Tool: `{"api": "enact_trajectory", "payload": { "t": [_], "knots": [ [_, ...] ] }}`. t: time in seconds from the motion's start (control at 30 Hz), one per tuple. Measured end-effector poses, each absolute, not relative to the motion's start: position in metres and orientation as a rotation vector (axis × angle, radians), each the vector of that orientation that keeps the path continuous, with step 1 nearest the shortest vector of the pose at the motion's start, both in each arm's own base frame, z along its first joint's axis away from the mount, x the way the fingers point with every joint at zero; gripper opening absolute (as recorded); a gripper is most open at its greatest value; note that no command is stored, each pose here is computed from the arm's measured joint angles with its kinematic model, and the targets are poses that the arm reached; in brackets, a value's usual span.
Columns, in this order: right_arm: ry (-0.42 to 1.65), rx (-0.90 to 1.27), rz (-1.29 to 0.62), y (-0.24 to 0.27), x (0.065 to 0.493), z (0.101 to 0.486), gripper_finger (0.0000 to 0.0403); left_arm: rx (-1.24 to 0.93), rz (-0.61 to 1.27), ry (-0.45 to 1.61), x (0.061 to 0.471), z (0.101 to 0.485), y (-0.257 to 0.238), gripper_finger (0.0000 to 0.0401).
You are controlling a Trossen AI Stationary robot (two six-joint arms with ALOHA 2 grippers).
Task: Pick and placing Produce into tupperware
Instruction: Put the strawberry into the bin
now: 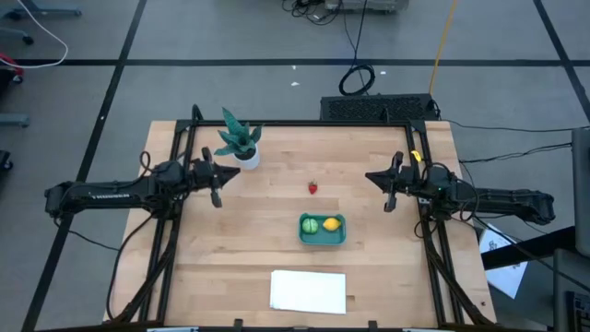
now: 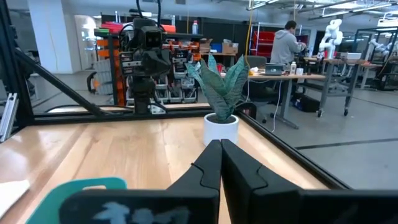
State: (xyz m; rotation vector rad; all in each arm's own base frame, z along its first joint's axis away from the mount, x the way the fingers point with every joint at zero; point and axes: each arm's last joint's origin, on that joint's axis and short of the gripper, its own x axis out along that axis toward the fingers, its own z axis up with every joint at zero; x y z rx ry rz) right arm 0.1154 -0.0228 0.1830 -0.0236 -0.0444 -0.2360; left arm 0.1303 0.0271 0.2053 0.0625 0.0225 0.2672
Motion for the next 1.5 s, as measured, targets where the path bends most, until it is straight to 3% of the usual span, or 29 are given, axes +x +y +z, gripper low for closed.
{"api": "enact_trajectory", "payload": {
  "t": [0.43,0.83,1.23,1.5],
  "knots": [
    [-0.042,-0.037,-0.235,-0.023,0.115,0.183,0.0000,0.022,0.356,-0.128,0.138,0.218,0.031,0.0026],
    [-0.037,-0.041,-0.235,-0.023,0.115,0.182,0.0000,0.026,0.346,-0.070,0.179,0.249,0.041,0.0026],
    [-0.030,-0.041,-0.235,-0.023,0.115,0.176,0.0000,-0.027,0.247,0.127,0.236,0.286,0.067,0.0026],
    [-0.130,-0.048,-0.236,-0.023,0.114,0.184,0.0000,0.012,0.153,0.280,0.273,0.304,0.078,0.0026]
  ]
}}
